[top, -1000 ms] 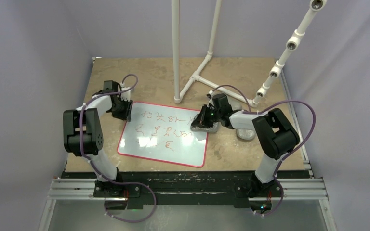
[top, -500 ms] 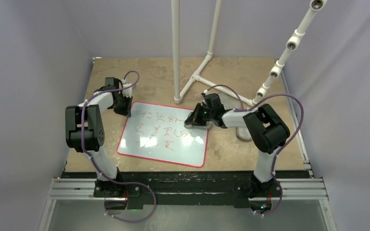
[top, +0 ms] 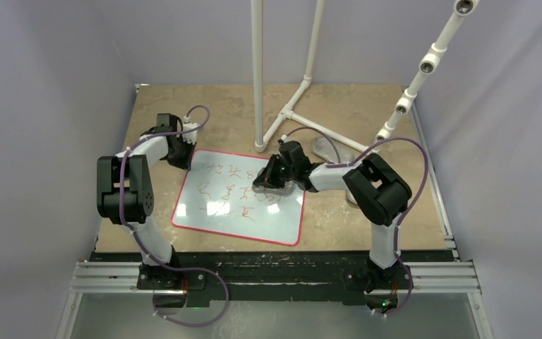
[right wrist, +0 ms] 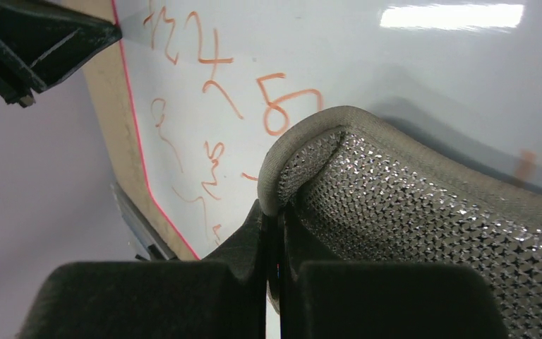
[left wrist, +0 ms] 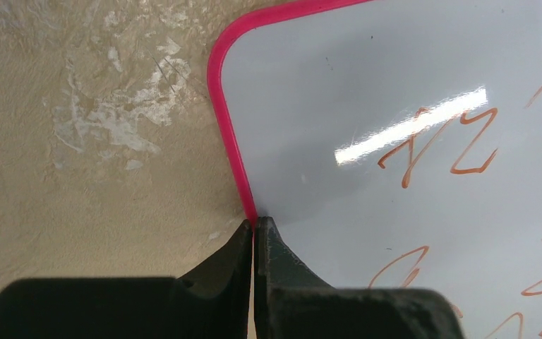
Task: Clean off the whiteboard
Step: Erase the whiteboard at the whiteboard stand.
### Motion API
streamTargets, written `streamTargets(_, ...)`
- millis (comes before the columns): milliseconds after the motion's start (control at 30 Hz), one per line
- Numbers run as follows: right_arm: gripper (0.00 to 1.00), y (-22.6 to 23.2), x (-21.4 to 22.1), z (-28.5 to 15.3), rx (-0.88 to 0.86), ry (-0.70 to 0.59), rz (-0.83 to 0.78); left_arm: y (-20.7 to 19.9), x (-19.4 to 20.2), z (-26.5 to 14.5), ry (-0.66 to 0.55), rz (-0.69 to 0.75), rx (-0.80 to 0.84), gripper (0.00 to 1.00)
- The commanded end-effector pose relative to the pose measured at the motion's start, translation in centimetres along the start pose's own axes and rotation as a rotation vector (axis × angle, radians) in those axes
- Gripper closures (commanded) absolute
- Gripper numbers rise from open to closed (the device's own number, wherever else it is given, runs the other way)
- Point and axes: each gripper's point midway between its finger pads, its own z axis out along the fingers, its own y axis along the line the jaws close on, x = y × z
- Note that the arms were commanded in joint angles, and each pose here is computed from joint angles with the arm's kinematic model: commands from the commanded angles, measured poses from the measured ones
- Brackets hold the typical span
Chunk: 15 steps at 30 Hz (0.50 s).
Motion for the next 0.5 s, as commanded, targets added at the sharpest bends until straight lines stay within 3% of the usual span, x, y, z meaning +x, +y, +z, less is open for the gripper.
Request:
streamTargets(0, 1.0, -3.5, -1.5, -3.4, 0.165, -0.108, 0.025, -4.8, 8.3, 2.3, 0.29, 0.014, 0.19, 1.0)
streamTargets(200, 1.0, -6.6, -2.3, -5.9, 0.24, -0.128, 0.014, -7.6, 8.3, 2.1, 0.309, 0.114, 0.268, 1.0)
streamTargets(467, 1.0, -6.7, -3.2, -5.3, 0.281, -0.125, -0.015, -10.8, 5.6, 0.3, 0.212, 0.173, 0.405, 1.0)
